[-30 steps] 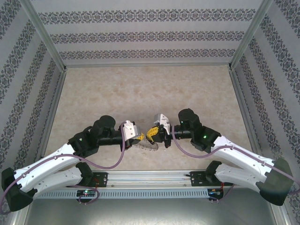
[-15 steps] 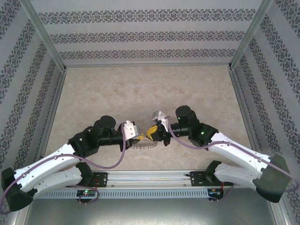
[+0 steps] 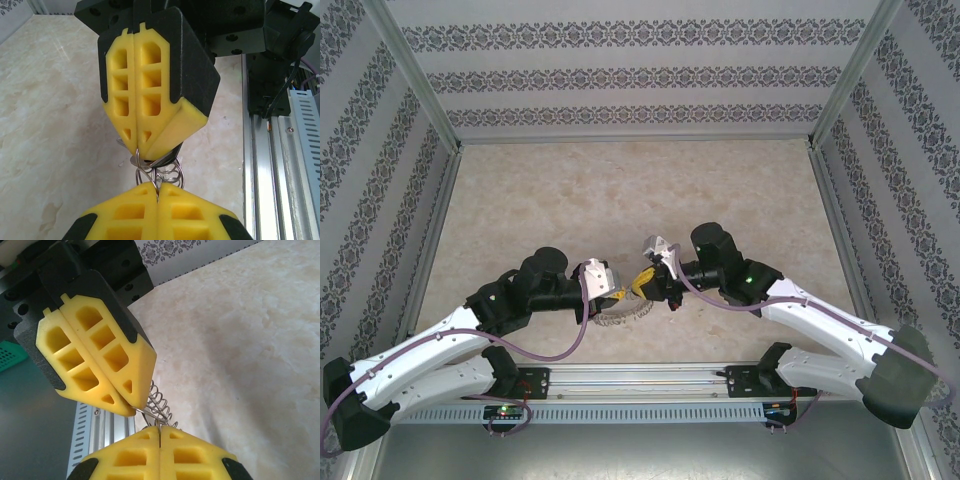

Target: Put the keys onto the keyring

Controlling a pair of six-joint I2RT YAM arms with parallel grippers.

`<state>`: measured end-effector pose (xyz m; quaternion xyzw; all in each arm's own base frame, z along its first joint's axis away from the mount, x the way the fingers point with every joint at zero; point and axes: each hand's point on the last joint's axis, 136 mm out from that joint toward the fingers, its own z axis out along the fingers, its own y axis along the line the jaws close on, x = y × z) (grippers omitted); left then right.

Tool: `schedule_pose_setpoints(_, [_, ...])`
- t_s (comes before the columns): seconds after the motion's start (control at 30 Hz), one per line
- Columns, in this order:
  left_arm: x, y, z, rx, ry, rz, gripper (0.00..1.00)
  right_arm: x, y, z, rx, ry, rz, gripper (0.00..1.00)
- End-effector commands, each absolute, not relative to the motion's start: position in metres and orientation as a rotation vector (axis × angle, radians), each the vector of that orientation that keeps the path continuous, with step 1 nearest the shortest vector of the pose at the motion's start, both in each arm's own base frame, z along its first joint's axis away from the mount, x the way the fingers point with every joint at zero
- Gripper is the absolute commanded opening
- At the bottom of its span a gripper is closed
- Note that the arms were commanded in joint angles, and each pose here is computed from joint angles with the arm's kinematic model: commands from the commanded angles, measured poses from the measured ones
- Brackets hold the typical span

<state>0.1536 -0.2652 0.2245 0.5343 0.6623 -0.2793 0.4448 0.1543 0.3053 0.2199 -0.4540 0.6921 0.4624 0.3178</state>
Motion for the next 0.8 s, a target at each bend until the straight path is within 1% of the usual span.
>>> schedule_pose_setpoints(0.0, [0.1414, -0.2776, 0.259, 1.346, 1.478, -0.753, 0.0, 0.1673, 0.3033, 0.2236, -1.136, 1.854, 1.188, 0.0])
schedule_pose_setpoints(0.3, [0.1416, -0.2778, 0.2608, 1.347, 1.472, -0.751, 0.0, 0.1711, 0.3069, 0.2335, -1.103, 1.841, 1.211, 0.0])
schedule_pose_setpoints(0.77, [0.1437, -0.28, 0.259, 1.352, 1.479, -0.747, 0.0, 0.1758, 0.3109, 0.2256, -1.035, 1.96, 1.221, 0.0])
